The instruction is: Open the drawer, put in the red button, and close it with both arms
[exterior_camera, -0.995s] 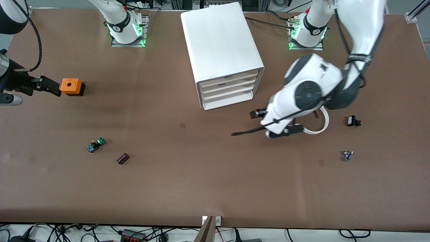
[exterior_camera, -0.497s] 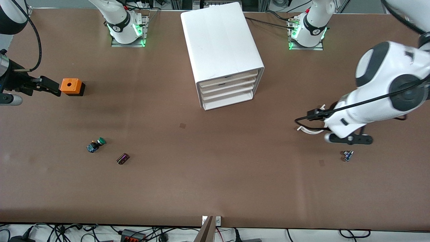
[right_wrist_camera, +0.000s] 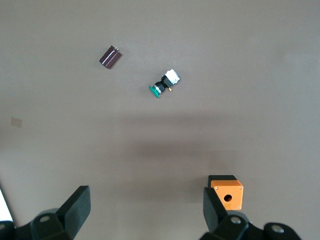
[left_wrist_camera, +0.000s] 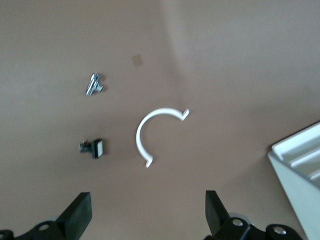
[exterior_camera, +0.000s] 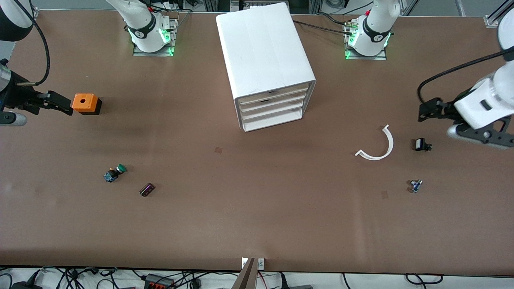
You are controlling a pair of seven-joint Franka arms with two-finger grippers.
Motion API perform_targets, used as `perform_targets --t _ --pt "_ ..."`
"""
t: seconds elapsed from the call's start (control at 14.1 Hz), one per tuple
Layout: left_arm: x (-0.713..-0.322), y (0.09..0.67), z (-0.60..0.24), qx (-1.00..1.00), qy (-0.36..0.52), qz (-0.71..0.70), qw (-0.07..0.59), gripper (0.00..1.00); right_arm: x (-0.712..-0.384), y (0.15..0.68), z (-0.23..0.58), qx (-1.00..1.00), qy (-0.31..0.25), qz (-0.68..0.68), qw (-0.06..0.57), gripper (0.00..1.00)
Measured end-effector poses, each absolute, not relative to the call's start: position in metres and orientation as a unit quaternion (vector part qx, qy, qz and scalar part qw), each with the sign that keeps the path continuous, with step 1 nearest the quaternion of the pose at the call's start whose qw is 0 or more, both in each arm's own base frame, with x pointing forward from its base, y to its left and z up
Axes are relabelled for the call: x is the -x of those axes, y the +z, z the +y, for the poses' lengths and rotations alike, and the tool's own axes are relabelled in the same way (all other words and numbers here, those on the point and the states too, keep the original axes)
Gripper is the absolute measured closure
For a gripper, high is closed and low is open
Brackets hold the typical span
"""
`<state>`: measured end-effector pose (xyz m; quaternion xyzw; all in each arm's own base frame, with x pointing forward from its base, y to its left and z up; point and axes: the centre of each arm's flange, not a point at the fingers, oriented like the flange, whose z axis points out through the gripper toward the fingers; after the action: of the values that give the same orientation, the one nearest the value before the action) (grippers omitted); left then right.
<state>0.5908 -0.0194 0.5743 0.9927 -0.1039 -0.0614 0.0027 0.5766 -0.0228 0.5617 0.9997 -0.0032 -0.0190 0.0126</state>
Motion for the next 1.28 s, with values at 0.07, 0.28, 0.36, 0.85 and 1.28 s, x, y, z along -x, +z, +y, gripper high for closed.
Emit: perform_targets --t 0.07,0.28,0.36,0.85,1.28 --pt "-0.578 0.573 -0.016 -0.992 -0.068 -0.104 -0.001 0.00 -0.577 0.562 -0.023 -1.000 -0.019 -0.003 0.013 0.00" --pt "-0.550 0.566 -0.010 -0.994 -0.048 -0.100 -0.008 0.00 -0.577 0.562 -0.022 -1.000 -0.018 -0.003 0.013 0.00" --pt "-0.548 0.566 -0.006 -0.995 -0.032 -0.096 -0.009 0.00 -0.577 0.562 -0.022 -1.000 -0.018 -0.003 0.013 0.00" --pt "-0.550 0.576 0.006 -0.996 0.002 -0.086 -0.012 0.00 -0.577 0.562 -0.017 -1.000 -0.019 0.002 0.013 0.00" --pt "-0.553 0.583 0.000 -0.997 -0.010 -0.082 -0.010 0.00 -0.577 0.561 -0.017 -1.000 -0.020 0.002 0.013 0.00"
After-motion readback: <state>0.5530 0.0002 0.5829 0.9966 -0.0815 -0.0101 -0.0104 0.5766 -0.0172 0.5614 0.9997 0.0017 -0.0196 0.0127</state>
